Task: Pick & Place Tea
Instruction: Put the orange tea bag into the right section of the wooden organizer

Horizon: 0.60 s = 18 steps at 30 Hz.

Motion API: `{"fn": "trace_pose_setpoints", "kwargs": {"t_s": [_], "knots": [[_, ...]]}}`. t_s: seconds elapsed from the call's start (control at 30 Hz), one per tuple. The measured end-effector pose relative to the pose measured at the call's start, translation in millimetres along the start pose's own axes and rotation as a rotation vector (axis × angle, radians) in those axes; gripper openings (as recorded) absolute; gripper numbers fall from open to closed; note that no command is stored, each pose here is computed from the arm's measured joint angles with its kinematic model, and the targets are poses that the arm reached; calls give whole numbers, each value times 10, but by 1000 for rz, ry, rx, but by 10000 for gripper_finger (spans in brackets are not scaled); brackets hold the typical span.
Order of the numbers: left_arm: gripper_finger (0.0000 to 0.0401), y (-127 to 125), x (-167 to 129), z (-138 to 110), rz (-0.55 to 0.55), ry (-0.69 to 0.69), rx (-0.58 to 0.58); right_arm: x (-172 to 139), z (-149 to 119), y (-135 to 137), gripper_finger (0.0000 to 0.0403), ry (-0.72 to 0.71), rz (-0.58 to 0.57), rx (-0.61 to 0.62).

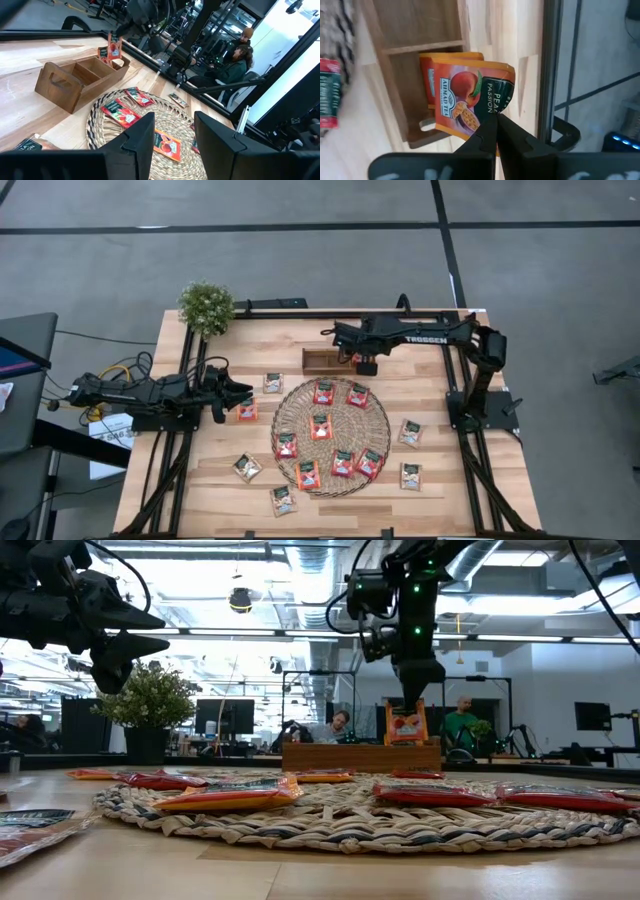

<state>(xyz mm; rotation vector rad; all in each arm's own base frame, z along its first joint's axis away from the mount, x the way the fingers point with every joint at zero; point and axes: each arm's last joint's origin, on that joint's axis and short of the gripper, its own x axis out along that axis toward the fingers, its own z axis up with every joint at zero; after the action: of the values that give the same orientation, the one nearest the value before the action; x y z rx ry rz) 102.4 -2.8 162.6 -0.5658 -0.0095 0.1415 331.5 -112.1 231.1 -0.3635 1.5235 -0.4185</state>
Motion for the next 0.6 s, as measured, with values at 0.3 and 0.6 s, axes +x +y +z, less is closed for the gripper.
{"fn": "trace_pose_setpoints", "kwargs": {"t_s": [0.3, 0.6], "knots": [[131, 0, 0, 0, 0, 0, 0, 1, 38, 16, 0, -34, -11, -1], [131, 0, 0, 0, 0, 0, -1, 4, 45, 8, 0, -44, -8, -36]]}}
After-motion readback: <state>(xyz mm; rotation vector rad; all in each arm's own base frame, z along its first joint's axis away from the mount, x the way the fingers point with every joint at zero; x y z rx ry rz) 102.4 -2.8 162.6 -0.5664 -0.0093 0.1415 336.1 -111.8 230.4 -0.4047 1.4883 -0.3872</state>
